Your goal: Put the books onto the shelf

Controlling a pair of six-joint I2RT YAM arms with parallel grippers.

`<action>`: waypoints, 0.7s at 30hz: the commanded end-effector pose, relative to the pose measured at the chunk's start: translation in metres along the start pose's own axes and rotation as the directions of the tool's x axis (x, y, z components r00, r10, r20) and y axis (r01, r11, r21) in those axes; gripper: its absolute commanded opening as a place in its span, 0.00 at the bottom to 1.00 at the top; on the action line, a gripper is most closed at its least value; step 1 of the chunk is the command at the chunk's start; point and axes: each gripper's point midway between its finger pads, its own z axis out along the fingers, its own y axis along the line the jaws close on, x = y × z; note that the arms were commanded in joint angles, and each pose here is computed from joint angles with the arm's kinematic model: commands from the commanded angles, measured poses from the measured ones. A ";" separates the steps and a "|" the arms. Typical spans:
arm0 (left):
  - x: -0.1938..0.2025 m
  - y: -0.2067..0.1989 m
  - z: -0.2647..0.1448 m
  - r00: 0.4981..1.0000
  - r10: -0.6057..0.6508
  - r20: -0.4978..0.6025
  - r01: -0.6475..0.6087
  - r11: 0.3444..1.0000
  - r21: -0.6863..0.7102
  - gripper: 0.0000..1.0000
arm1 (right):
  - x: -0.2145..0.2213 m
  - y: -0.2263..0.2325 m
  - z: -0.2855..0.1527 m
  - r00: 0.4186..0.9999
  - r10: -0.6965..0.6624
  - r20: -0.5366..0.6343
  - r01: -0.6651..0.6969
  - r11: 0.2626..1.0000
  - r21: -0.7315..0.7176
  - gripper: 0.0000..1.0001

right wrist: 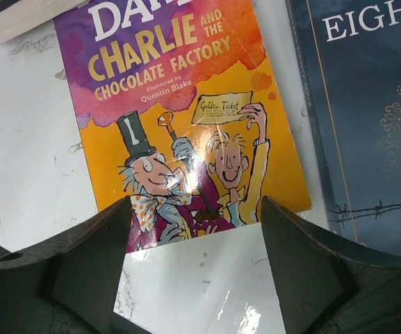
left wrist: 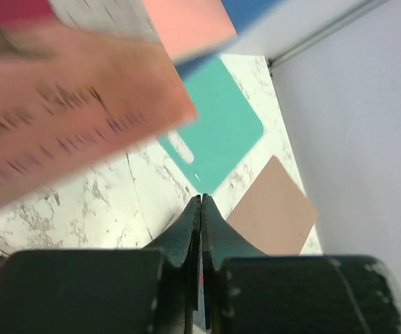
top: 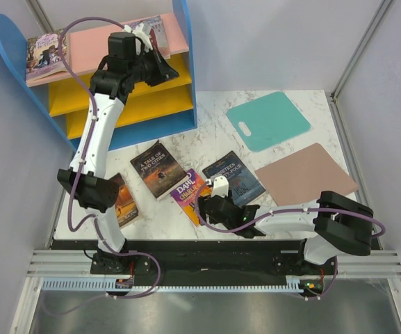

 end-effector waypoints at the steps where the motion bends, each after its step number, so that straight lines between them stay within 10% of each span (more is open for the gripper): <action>1: 0.032 -0.028 -0.043 0.990 0.138 -0.027 -0.136 0.989 0.061 0.08 | -0.018 0.004 -0.008 0.998 0.028 0.052 -0.028 1.000 -0.004 0.82; 10: 0.195 0.045 -0.110 0.990 -0.053 -0.133 0.045 0.997 -0.058 0.43 | -0.079 0.024 -0.018 0.982 0.089 0.167 -0.068 0.989 -0.130 0.85; 21: 0.313 0.126 -0.136 0.909 -0.381 -0.169 0.301 0.880 -0.368 0.94 | -0.106 0.048 0.018 0.873 0.486 -0.037 -0.436 0.745 -0.504 0.87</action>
